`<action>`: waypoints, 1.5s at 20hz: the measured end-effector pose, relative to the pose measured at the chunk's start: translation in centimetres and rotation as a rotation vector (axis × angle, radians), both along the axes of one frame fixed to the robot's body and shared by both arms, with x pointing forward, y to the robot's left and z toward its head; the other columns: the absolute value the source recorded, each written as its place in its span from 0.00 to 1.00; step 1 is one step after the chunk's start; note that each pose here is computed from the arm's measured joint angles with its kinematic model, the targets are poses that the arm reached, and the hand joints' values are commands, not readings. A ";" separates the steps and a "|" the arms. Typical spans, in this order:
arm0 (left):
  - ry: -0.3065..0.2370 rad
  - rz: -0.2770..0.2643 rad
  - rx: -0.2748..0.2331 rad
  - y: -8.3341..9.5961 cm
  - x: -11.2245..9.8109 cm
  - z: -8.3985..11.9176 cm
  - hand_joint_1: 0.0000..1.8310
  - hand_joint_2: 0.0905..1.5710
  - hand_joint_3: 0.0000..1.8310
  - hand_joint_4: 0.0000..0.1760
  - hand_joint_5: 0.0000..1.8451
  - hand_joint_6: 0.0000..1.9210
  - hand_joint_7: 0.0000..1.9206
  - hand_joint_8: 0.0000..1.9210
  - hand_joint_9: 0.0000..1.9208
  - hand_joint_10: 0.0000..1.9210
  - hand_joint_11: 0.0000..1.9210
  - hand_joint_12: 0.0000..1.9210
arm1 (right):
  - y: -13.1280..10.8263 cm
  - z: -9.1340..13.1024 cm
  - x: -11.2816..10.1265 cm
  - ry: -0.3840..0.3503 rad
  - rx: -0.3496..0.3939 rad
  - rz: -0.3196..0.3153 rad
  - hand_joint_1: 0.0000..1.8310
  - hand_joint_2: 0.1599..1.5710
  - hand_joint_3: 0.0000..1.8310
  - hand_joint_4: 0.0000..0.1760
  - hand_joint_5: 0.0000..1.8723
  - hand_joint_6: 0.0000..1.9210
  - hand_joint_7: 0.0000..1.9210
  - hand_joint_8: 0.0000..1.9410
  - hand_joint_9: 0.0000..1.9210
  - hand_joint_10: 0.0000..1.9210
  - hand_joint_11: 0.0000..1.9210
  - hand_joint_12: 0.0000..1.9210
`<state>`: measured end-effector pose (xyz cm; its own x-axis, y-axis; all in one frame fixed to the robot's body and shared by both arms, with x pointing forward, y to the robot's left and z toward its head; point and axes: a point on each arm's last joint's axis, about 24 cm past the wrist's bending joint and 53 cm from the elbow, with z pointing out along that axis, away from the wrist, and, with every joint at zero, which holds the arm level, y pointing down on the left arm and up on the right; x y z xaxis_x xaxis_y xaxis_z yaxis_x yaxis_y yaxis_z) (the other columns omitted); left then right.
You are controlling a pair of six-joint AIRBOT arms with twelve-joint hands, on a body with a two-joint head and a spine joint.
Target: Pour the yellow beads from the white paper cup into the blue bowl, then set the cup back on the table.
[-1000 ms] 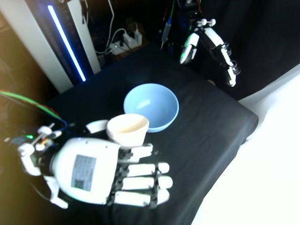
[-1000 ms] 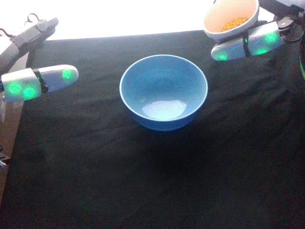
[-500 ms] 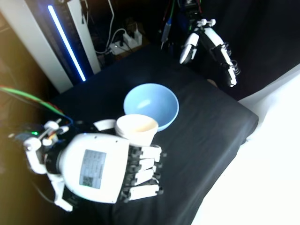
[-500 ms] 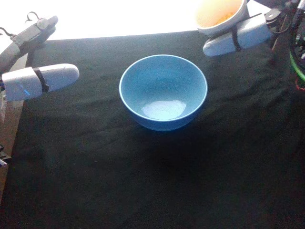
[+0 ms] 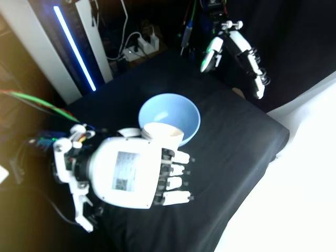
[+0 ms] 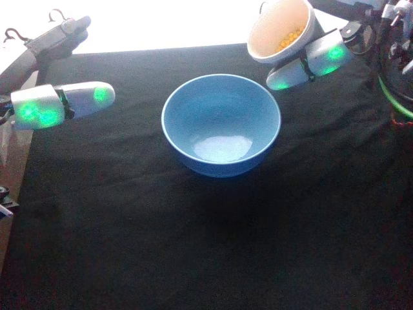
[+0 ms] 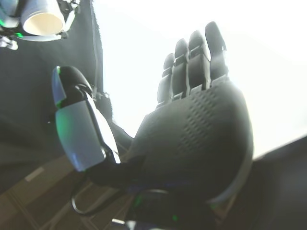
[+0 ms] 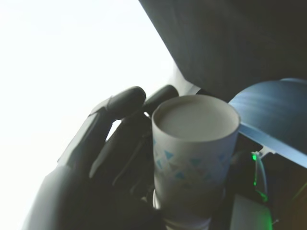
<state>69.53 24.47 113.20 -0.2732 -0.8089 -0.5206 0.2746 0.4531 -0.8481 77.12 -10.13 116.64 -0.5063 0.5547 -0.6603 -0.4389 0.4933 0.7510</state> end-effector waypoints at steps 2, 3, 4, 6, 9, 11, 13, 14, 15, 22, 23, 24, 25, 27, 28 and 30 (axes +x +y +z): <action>0.002 0.001 0.001 0.0 0.0 0.0 0.31 0.54 0.00 0.00 0.09 0.00 0.13 0.00 0.11 0.00 0.00 0.30 | 0.6 0.7 -0.1 -0.016 -0.012 0.020 0.55 0.70 0.00 0.54 0.49 0.57 0.62 0.00 0.50 0.31 0.24 0.84; 0.003 0.001 0.001 0.0 0.0 -0.1 0.31 0.54 0.00 0.00 0.09 0.00 0.13 0.00 0.11 0.00 0.00 0.30 | 0.9 0.6 -0.2 -0.019 -0.028 0.032 0.54 0.70 0.00 0.82 0.49 0.56 0.63 0.01 0.52 0.32 0.29 0.84; 0.005 -0.001 0.004 0.0 0.0 -0.1 0.31 0.54 0.00 0.00 0.09 0.00 0.13 0.00 0.11 0.00 0.00 0.30 | 1.5 0.5 -0.5 -0.020 -0.041 0.052 0.45 0.73 0.00 0.00 0.51 0.25 0.61 0.00 0.51 0.29 0.30 0.80; 0.007 -0.006 0.009 -0.1 0.0 -0.2 0.30 0.54 0.00 0.00 0.09 0.00 0.12 0.00 0.11 0.00 0.00 0.30 | 2.0 0.2 -0.8 -0.024 -0.066 0.074 0.55 0.69 0.00 0.70 0.51 0.51 0.64 0.00 0.56 0.23 0.35 0.75; 0.011 -0.007 0.011 -0.2 0.0 -0.3 0.31 0.55 0.00 0.00 0.09 0.00 0.13 0.00 0.11 0.00 0.00 0.30 | 2.3 0.3 -1.0 -0.040 -0.095 0.087 0.58 0.71 0.00 0.00 0.48 0.57 0.58 0.00 0.54 0.14 0.26 0.78; 0.011 -0.011 0.015 -0.3 -0.1 -0.4 0.31 0.54 0.00 0.00 0.08 0.00 0.14 0.00 0.10 0.00 0.00 0.28 | 2.8 0.5 -1.2 -0.052 -0.116 0.106 0.56 0.71 0.00 0.37 0.49 0.57 0.61 0.01 0.52 0.25 0.28 0.85; 0.012 -0.013 0.017 -0.3 -0.1 -0.4 0.30 0.54 0.00 0.00 0.08 0.00 0.14 0.00 0.10 0.00 0.00 0.27 | 3.6 0.9 -1.6 -0.076 -0.141 0.131 0.56 0.69 0.00 0.37 0.51 0.54 0.64 0.01 0.47 0.45 0.33 0.88; 0.012 -0.013 0.016 -0.4 0.0 -0.3 0.30 0.54 0.00 0.00 0.08 0.00 0.14 0.00 0.10 0.00 0.00 0.28 | 4.2 1.1 -1.9 -0.091 -0.162 0.146 0.55 0.70 0.00 0.56 0.49 0.56 0.67 0.03 0.50 0.51 0.39 0.87; 0.012 -0.012 0.015 -0.3 0.0 -0.3 0.29 0.54 0.00 0.00 0.08 0.00 0.14 0.00 0.10 0.00 0.00 0.30 | 4.4 1.3 -1.9 -0.097 -0.165 0.150 0.54 0.70 0.00 0.91 0.50 0.55 0.66 0.02 0.48 0.51 0.38 0.86; 0.007 -0.014 0.014 -0.4 0.1 -0.1 0.30 0.55 0.00 0.00 0.08 0.00 0.14 0.00 0.10 0.00 0.00 0.28 | 5.5 1.4 -2.5 -0.137 -0.231 0.184 0.54 0.69 0.00 0.91 0.50 0.54 0.65 0.02 0.48 0.49 0.36 0.85; 0.006 -0.015 0.014 -0.5 0.1 -0.1 0.30 0.54 0.00 0.00 0.08 0.00 0.14 0.00 0.10 0.00 0.00 0.27 | 5.5 1.4 -2.6 -0.139 -0.233 0.186 0.56 0.68 0.00 0.69 0.52 0.52 0.66 0.02 0.50 0.48 0.38 0.83; 0.007 -0.015 0.015 -0.5 0.1 -0.1 0.30 0.54 0.00 0.00 0.08 0.00 0.14 0.00 0.10 0.00 0.00 0.27 | 5.6 1.4 -2.7 -0.145 -0.244 0.191 0.58 0.68 0.00 0.22 0.52 0.51 0.67 0.02 0.52 0.45 0.39 0.81; 0.007 -0.015 0.014 -0.5 0.1 -0.1 0.30 0.54 0.00 0.00 0.08 0.00 0.14 0.00 0.10 0.00 0.00 0.27 | 5.7 1.5 -2.6 -0.151 -0.251 0.192 0.56 0.69 0.00 0.45 0.51 0.53 0.65 0.01 0.52 0.39 0.37 0.80; 0.006 -0.015 0.014 -0.5 0.1 -0.1 0.31 0.54 0.00 0.00 0.08 0.00 0.14 0.00 0.09 0.00 0.00 0.28 | 5.8 1.8 -2.6 -0.161 -0.262 0.191 0.57 0.69 0.00 0.32 0.51 0.52 0.68 0.01 0.52 0.48 0.39 0.83; 0.007 -0.015 0.015 -0.5 0.1 -0.1 0.30 0.54 0.00 0.00 0.08 0.00 0.14 0.00 0.10 0.00 0.00 0.28 | 5.9 1.9 -2.6 -0.166 -0.266 0.193 0.58 0.68 0.00 0.14 0.52 0.51 0.70 0.02 0.55 0.52 0.43 0.85; 0.007 -0.016 0.015 -0.5 0.1 -0.1 0.30 0.54 0.00 0.00 0.08 0.00 0.14 0.00 0.10 0.00 0.00 0.30 | 6.3 1.9 -2.8 -0.179 -0.287 0.203 0.61 0.68 0.00 0.00 0.53 0.50 0.74 0.04 0.60 0.59 0.49 0.87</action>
<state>69.63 23.98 113.11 -0.2892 -0.7967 -0.5306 0.2763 0.4613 -0.8432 74.30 -3.84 118.53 -0.4497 0.2346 -0.8618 -0.6608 0.5618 0.4977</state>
